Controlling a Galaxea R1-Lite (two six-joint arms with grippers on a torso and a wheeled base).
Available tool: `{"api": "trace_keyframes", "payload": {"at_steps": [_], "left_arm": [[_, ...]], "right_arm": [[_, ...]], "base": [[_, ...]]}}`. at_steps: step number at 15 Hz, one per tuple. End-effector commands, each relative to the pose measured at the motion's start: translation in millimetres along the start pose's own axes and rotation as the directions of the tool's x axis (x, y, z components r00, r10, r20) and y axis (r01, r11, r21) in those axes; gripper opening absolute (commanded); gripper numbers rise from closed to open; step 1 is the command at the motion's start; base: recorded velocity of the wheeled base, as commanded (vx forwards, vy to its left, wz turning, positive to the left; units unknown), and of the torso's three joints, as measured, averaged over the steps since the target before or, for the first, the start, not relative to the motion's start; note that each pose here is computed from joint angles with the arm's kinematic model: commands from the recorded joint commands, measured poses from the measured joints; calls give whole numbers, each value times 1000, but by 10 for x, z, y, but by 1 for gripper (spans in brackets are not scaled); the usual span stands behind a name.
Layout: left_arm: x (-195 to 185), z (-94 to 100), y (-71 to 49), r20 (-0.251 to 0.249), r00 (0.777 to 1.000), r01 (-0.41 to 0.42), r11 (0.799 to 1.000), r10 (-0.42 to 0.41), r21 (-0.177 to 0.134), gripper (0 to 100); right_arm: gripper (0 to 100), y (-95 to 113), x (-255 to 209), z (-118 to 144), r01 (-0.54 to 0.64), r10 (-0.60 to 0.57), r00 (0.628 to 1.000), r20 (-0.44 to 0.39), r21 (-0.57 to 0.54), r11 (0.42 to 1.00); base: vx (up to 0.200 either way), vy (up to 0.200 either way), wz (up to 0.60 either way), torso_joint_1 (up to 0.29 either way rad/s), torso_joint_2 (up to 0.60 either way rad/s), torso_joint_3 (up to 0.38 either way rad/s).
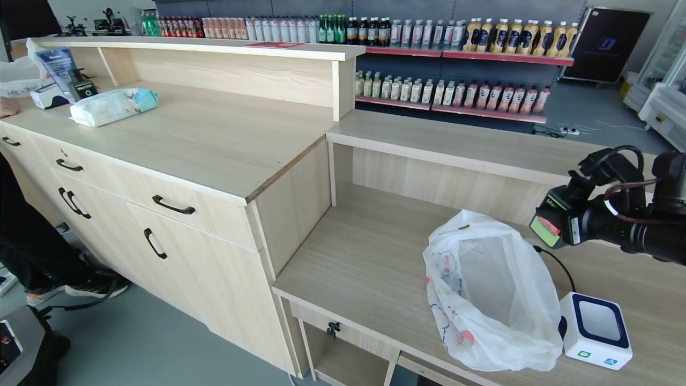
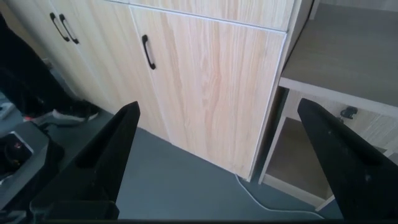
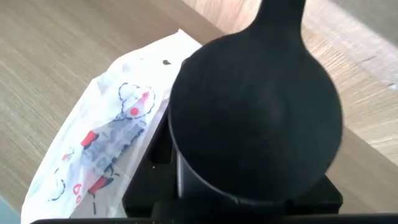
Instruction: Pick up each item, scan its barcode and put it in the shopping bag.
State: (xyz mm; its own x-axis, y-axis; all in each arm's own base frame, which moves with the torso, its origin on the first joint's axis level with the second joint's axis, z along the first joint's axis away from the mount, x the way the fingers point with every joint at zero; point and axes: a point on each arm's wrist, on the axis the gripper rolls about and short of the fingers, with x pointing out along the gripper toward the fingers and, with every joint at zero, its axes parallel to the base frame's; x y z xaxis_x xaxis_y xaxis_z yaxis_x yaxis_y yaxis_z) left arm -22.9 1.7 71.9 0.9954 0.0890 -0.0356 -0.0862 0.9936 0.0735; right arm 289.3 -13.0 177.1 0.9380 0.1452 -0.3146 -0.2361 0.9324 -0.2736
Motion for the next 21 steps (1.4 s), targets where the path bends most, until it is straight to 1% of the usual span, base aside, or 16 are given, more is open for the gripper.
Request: {"api": "trace_keyframes", "payload": {"at_steps": [1, 3, 5, 7, 10, 11, 15, 18, 21], "left_arm": [[0, 0, 0, 0, 1000, 0, 1000, 0, 0, 100], [0, 0, 0, 0, 1000, 0, 1000, 0, 0, 100], [0, 0, 1, 1, 1000, 2, 1000, -2, 0, 100], [0, 0, 1, 1, 1000, 2, 1000, -2, 0, 100], [0, 0, 1, 1, 1000, 2, 1000, -2, 0, 100], [0, 0, 1, 1, 1000, 2, 1000, -2, 0, 100], [0, 0, 1, 1, 1000, 2, 1000, -2, 0, 100], [0, 0, 0, 0, 1000, 0, 1000, 0, 0, 100], [0, 0, 1, 1, 1000, 2, 1000, -2, 0, 100]], "right_arm": [[0, 81, 250, -255, -75, 76, 993, -88, 21, 997], [0, 134, 349, -428, -121, 124, 987, -105, 33, 992], [0, 187, 430, -581, -173, 174, 981, -82, 28, 985], [0, 204, 517, -648, -189, 189, 980, -67, 9, 982], [0, 239, 662, -765, -201, 200, 977, -75, -4, 980], [0, 262, 713, -795, -203, 202, 977, -66, -10, 979], [0, 342, 892, -828, -222, 221, 974, -43, -26, 975], [0, 383, 969, -866, -235, 234, 971, -50, -26, 972], [0, 392, 1142, -852, -273, 273, 962, -8, -36, 961]], "base": [[0, 0, 0, 0, 0, 0], [0, 0, 0, 0, 0, 0], [0, 0, 0, 0, 0, 0], [0, 0, 0, 0, 0, 0], [0, 0, 0, 0, 0, 0], [0, 0, 0, 0, 0, 0], [0, 0, 0, 0, 0, 0], [0, 0, 0, 0, 0, 0], [0, 0, 0, 0, 0, 0]]}}
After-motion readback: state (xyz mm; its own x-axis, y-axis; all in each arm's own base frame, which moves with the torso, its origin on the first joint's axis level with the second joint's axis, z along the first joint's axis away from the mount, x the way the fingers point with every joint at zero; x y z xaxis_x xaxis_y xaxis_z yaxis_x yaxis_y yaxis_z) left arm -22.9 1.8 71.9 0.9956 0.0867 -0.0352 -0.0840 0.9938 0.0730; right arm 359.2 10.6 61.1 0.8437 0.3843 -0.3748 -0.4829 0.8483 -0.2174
